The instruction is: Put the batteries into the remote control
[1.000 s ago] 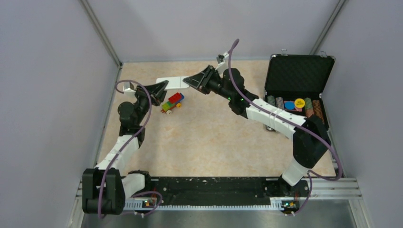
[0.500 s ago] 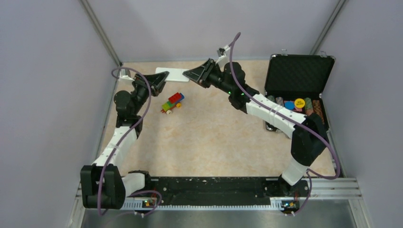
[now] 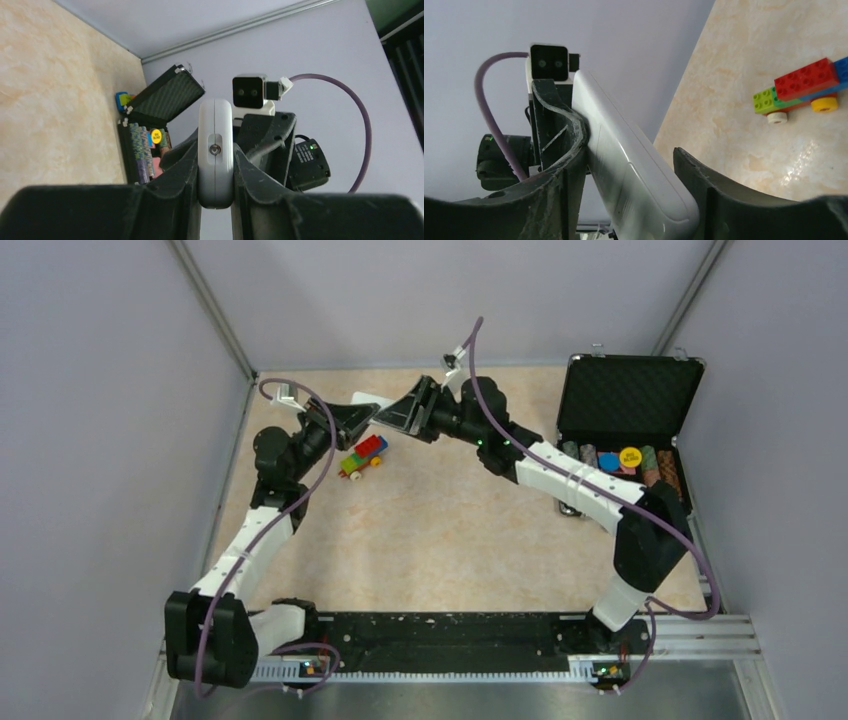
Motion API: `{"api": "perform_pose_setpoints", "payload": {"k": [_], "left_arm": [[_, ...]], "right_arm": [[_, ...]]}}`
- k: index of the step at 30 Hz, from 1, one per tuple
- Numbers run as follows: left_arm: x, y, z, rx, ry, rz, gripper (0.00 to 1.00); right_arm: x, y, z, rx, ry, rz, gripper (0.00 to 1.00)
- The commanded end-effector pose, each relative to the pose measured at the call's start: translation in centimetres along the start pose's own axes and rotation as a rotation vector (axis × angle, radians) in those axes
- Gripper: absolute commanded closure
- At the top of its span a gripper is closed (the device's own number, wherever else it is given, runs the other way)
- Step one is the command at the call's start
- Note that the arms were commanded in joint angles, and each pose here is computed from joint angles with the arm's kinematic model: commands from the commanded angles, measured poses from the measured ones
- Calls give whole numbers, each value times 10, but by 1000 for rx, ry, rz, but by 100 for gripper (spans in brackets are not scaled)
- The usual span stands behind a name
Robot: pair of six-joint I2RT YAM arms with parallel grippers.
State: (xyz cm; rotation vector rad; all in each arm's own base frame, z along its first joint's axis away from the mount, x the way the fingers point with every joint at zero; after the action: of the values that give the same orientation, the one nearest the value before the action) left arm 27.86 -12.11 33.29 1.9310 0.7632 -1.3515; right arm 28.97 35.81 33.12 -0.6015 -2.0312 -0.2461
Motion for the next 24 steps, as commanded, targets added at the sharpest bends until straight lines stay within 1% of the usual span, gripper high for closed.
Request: {"api": "perform_pose_setpoints", "payload": {"k": [1, 3, 7, 12, 15, 18, 22, 24], "left_arm": [[-61, -13, 23, 151, 191, 200, 100], [-59, -15, 22, 146, 220, 186, 100], [-56, -19, 21, 150, 276, 173, 100], [-59, -24, 22, 222, 357, 197, 100], [-65, -26, 23, 265, 399, 219, 100], [-71, -27, 25, 349, 422, 256, 100], [-75, -26, 26, 443, 434, 285, 100], [-75, -26, 27, 479, 434, 293, 100]], "right_arm": [[-11, -16, 31, 153, -21, 58, 34], [-3, -29, 20, 126, -40, 31, 28], [4, -58, 3, 85, -92, -6, 21], [11, -90, -10, 92, -221, -106, 19], [18, -101, -10, 145, -354, -214, 19], [25, -105, -6, 241, -454, -329, 19], [31, -106, -2, 339, -520, -457, 21], [31, -104, -2, 376, -532, -487, 25]]}}
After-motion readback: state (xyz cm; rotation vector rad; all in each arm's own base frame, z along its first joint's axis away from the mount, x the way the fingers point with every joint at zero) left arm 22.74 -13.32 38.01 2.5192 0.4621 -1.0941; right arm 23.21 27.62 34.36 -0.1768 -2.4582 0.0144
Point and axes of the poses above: each gripper's point midway between its finger pads, its own y axis out along the fingers, its own x axis along the line the jaws close on, z = x × y, the point moved 8 cm from there along -y, back along the fingers, and after that the axes turned 1 degree about -y, right-handed, at the moved point
